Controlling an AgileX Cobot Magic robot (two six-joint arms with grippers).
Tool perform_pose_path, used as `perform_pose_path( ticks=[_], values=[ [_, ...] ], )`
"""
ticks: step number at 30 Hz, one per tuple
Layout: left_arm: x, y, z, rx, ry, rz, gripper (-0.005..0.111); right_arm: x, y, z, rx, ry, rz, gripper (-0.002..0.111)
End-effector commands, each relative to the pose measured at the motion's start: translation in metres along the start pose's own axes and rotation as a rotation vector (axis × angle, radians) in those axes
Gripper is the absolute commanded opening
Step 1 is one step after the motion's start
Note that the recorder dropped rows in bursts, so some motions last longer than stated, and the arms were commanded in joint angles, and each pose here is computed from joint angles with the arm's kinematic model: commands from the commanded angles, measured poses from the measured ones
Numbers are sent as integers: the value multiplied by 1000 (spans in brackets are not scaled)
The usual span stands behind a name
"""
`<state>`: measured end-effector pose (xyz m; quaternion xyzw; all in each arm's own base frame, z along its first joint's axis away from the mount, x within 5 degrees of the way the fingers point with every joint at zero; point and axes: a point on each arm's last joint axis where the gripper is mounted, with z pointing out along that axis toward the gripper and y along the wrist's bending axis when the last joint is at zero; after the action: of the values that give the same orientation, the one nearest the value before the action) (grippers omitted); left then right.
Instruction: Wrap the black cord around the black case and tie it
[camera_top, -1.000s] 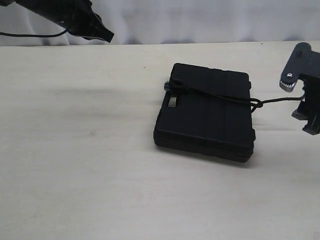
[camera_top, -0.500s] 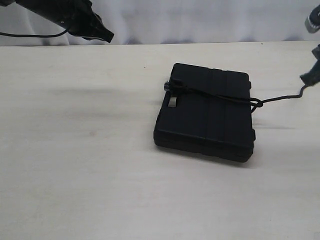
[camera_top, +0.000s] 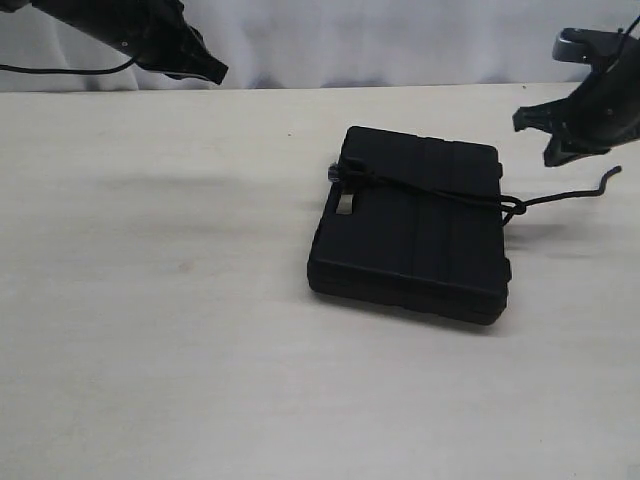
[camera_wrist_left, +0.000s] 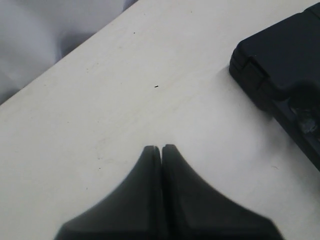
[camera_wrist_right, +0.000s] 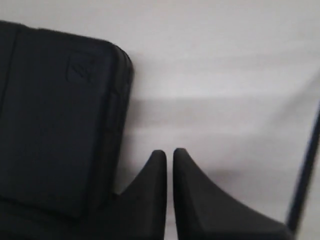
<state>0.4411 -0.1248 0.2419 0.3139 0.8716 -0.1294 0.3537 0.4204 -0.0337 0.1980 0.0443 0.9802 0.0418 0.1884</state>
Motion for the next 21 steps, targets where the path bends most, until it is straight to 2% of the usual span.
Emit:
perform_pose_path(
  ticks=[1, 4, 9, 16, 20, 21],
  values=[
    [-3, 3, 0, -32, -33, 9, 0, -13, 3, 36, -68, 33, 51, 4],
    [-4, 5, 0, -54, -52, 16, 0, -10, 2, 55, -78, 70, 64, 4],
    [-6, 7, 0, -73, -68, 16, 0, -5, 13, 74, -181, 99, 46, 4],
    [-4, 5, 0, -54, -52, 16, 0, -1, 71, 78, -258, 87, -54, 4],
    [-4, 5, 0, -50, -49, 16, 0, -13, 75, 54, -248, 15, -87, 4],
    [-4, 5, 0, -50, -49, 16, 0, -18, 73, 37, -216, -32, -130, 4]
  ],
)
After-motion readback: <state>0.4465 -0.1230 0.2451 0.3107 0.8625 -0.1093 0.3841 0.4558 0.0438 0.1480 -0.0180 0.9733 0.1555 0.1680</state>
